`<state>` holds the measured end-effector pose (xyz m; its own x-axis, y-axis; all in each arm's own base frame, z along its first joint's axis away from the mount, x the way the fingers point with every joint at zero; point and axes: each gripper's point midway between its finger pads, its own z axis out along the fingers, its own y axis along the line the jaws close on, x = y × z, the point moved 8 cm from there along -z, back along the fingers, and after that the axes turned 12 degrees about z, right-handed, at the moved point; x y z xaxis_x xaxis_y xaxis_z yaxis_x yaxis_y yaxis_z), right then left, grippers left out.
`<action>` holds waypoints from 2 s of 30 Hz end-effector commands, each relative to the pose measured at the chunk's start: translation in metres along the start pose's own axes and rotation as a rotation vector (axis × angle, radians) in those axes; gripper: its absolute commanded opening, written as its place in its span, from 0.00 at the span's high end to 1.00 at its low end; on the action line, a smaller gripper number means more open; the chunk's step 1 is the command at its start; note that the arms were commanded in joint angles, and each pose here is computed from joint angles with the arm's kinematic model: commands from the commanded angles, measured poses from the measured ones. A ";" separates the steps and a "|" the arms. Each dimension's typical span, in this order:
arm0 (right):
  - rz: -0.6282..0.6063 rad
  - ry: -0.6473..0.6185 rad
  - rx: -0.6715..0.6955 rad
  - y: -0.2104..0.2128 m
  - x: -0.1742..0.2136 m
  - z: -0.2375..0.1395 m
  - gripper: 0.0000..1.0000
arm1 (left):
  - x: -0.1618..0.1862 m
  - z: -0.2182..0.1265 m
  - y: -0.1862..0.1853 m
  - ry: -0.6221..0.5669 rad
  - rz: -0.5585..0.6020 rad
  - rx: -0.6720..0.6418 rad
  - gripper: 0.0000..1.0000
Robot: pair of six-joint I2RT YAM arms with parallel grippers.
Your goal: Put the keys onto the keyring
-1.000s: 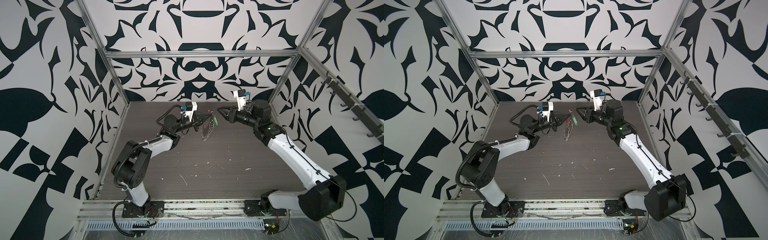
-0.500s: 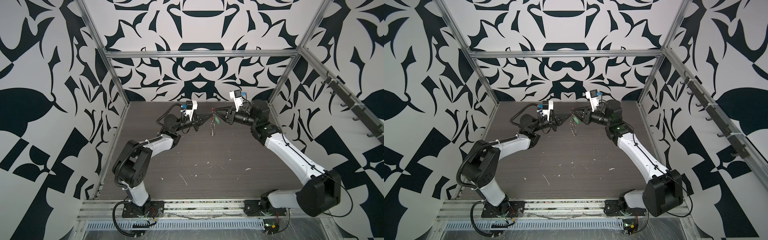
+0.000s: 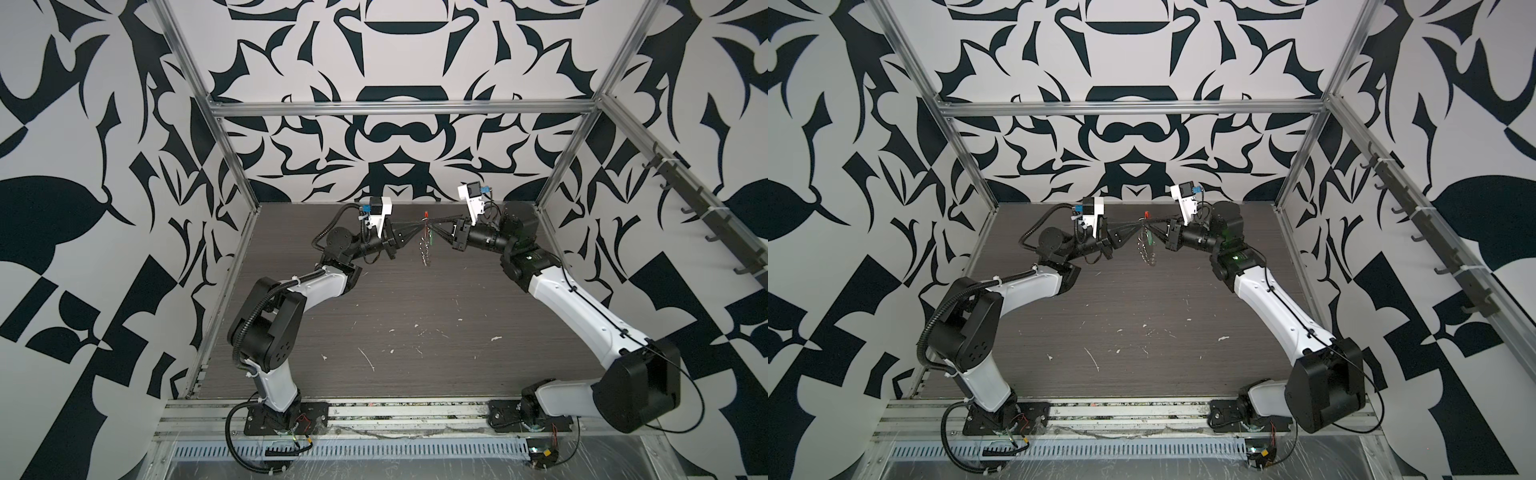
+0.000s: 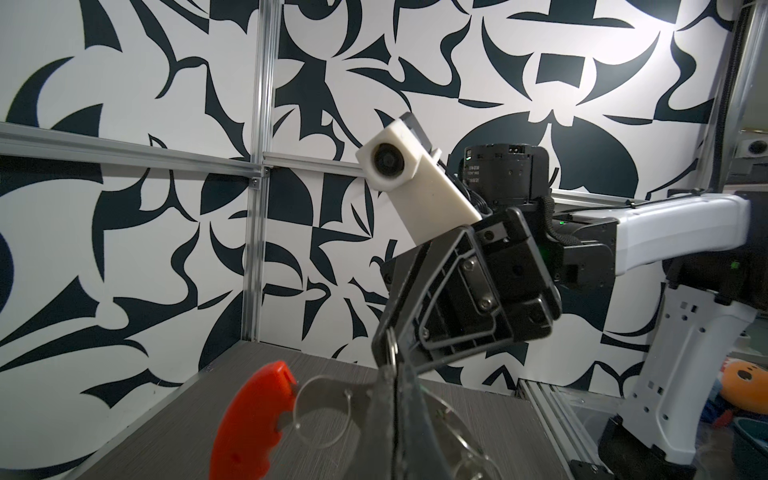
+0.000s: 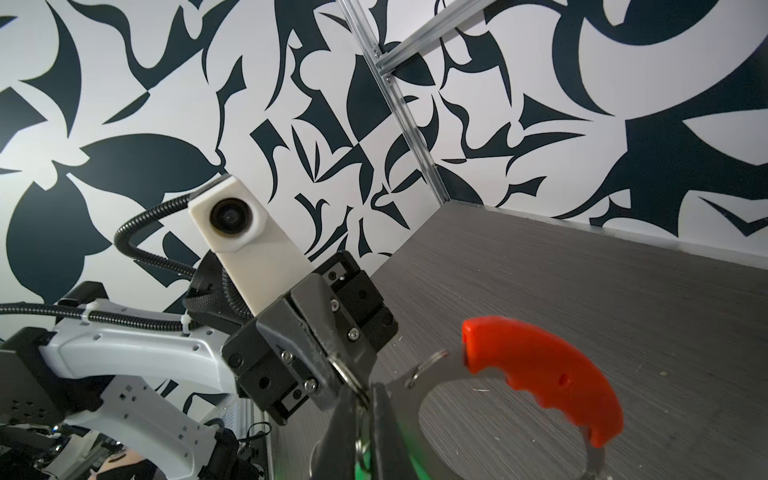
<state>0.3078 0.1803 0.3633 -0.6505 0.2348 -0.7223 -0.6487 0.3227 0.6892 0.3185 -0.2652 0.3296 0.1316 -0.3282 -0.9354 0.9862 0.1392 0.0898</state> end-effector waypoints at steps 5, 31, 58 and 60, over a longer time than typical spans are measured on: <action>-0.075 -0.019 -0.056 0.015 -0.006 0.001 0.98 | -0.008 0.004 0.002 -0.023 0.029 0.027 1.00; -0.259 0.111 0.211 0.015 0.010 0.009 1.00 | -0.012 -0.014 -0.001 0.555 0.016 0.218 0.73; -0.287 0.120 0.225 0.023 0.012 0.015 1.00 | -0.009 -0.005 0.009 0.578 -0.082 0.209 0.75; -0.288 0.120 0.226 0.023 0.012 0.015 1.00 | -0.009 -0.005 0.008 0.579 -0.086 0.211 0.81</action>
<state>0.2904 0.2016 0.3399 -0.5876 -0.0284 -0.8086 -0.6659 0.5847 0.4634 0.3254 -0.2544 0.3292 0.0272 0.2463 -0.9688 0.9983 -0.0566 0.0136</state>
